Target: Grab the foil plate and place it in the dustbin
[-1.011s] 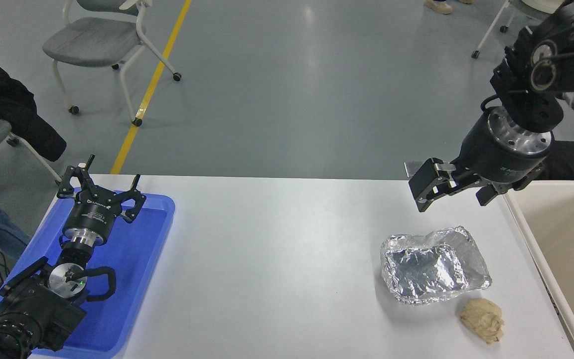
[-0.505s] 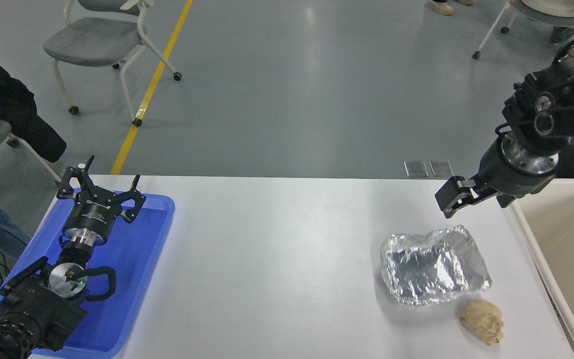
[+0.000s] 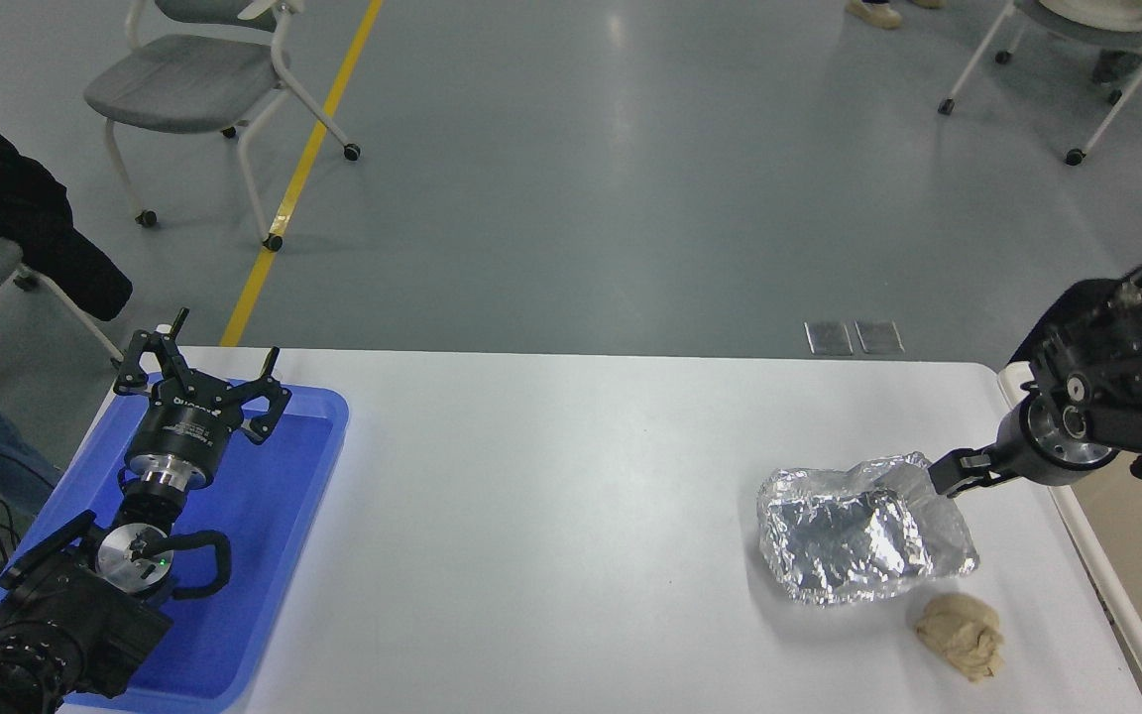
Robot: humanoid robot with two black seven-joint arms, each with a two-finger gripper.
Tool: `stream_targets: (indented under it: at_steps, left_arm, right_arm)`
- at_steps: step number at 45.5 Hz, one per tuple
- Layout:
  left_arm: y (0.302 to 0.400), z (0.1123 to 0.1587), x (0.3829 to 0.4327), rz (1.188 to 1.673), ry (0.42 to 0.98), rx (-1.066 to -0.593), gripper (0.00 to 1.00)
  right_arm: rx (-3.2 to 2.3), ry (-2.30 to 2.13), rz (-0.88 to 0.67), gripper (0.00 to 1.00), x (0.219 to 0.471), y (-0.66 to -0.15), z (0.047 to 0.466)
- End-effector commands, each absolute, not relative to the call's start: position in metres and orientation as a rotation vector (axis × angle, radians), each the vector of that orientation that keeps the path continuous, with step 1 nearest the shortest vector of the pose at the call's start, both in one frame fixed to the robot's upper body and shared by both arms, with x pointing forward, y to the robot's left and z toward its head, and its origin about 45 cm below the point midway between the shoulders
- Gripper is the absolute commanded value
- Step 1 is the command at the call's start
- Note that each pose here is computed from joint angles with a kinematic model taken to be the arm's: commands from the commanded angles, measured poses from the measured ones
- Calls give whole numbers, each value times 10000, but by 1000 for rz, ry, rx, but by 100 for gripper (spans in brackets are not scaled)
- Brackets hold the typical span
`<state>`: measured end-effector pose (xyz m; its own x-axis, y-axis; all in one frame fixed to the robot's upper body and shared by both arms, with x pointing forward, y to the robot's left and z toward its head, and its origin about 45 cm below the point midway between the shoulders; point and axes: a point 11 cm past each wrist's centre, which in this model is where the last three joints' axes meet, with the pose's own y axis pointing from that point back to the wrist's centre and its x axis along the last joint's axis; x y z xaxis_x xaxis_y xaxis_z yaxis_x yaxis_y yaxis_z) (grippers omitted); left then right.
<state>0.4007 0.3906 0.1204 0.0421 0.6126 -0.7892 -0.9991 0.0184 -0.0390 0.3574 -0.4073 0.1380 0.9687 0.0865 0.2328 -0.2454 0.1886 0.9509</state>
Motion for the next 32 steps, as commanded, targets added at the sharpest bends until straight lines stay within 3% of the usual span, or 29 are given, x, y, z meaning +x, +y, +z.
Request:
stream_targets:
  at_steps: [1,14,18,20,26,30,32]
  left_arm:
    - [3906,1204,4007,1417,686,-729,100]
    - [3904,1210,4012,1416,685,-730,100]
    - [3904,1210,4012,1416,685,-730,100]
    - [3896,1215,4016,1413,685,-731,100]
    - [3896,1207,4013,1415,686,-730,100]
    - [3896,1207,4013,1415,686,-730,100]
    - [3896,1207,4013,1415,686,-730,100]
  right_arm:
    - [1378,-218,188,100,3362,-4230,977]
    - [1432,-301,174,100,3277,-4118,702]
    - [1442,-326,184,93,3280,-4082,664]
    - [1444,-334,184,84,3277,-4079,654]
    - [1456,-336,188,38,3281,-4021,630]
    - [1461,-338,188,18,3285,-4007,625]
    - [1464,-345,191,0,3299,-3999,634]
